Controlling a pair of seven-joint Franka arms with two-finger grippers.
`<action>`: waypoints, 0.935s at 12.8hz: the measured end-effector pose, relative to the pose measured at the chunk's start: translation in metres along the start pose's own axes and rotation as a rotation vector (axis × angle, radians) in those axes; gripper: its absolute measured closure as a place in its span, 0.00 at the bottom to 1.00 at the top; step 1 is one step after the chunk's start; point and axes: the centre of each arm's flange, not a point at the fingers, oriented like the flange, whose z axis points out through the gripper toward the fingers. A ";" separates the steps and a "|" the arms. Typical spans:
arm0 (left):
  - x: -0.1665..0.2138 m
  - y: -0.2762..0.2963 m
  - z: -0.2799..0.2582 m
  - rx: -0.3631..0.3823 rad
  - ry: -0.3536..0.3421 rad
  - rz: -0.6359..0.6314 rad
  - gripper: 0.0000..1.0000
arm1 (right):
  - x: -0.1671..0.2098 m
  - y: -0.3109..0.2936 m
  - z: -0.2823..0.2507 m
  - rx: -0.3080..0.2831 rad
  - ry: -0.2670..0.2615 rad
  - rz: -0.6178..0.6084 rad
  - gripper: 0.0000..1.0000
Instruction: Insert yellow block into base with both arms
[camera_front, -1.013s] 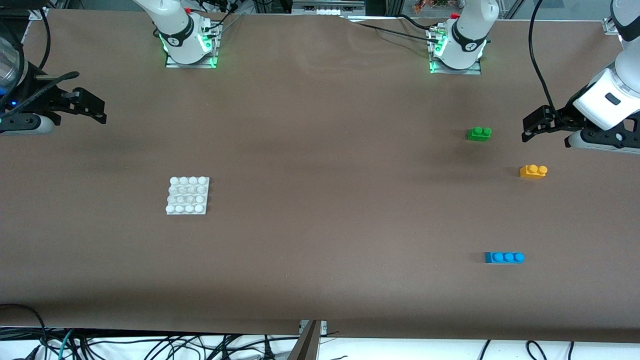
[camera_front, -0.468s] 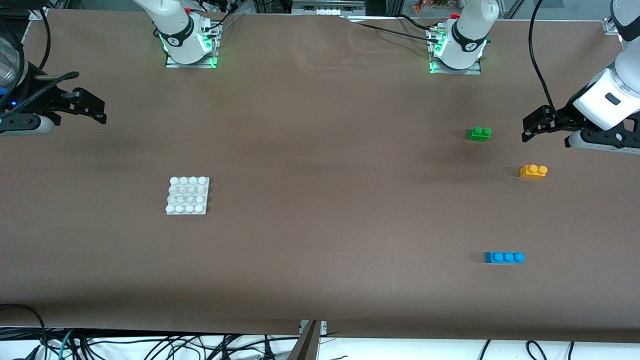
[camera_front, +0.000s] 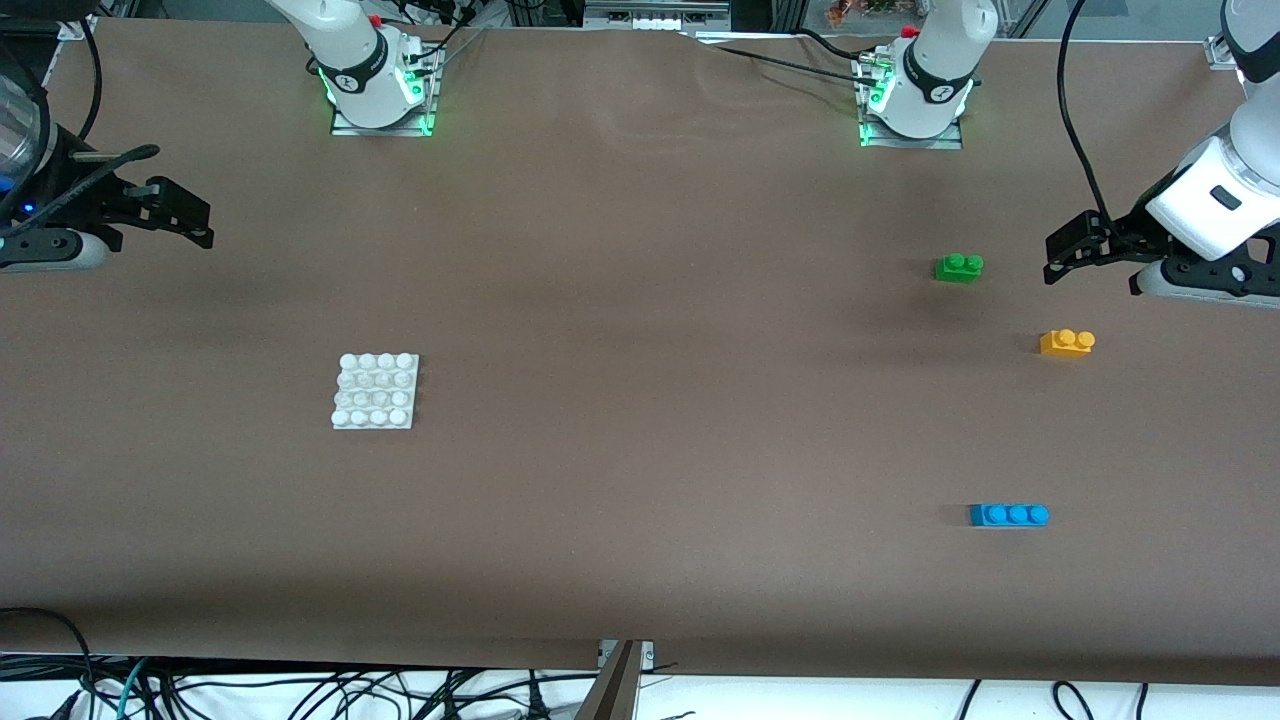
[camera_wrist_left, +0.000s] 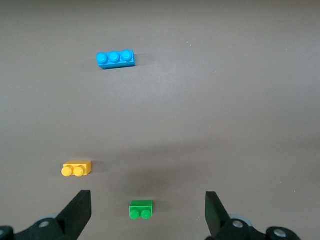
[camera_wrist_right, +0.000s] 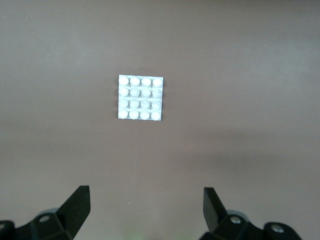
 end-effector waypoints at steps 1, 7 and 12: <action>0.000 0.000 0.000 0.000 0.000 0.000 0.00 | 0.000 0.000 0.000 0.000 0.000 0.000 0.00; 0.000 0.000 0.000 0.000 0.000 0.000 0.00 | 0.001 0.000 -0.001 0.000 0.007 0.000 0.00; 0.000 0.000 0.000 0.000 0.001 0.000 0.00 | 0.003 0.001 0.000 0.000 0.016 0.002 0.00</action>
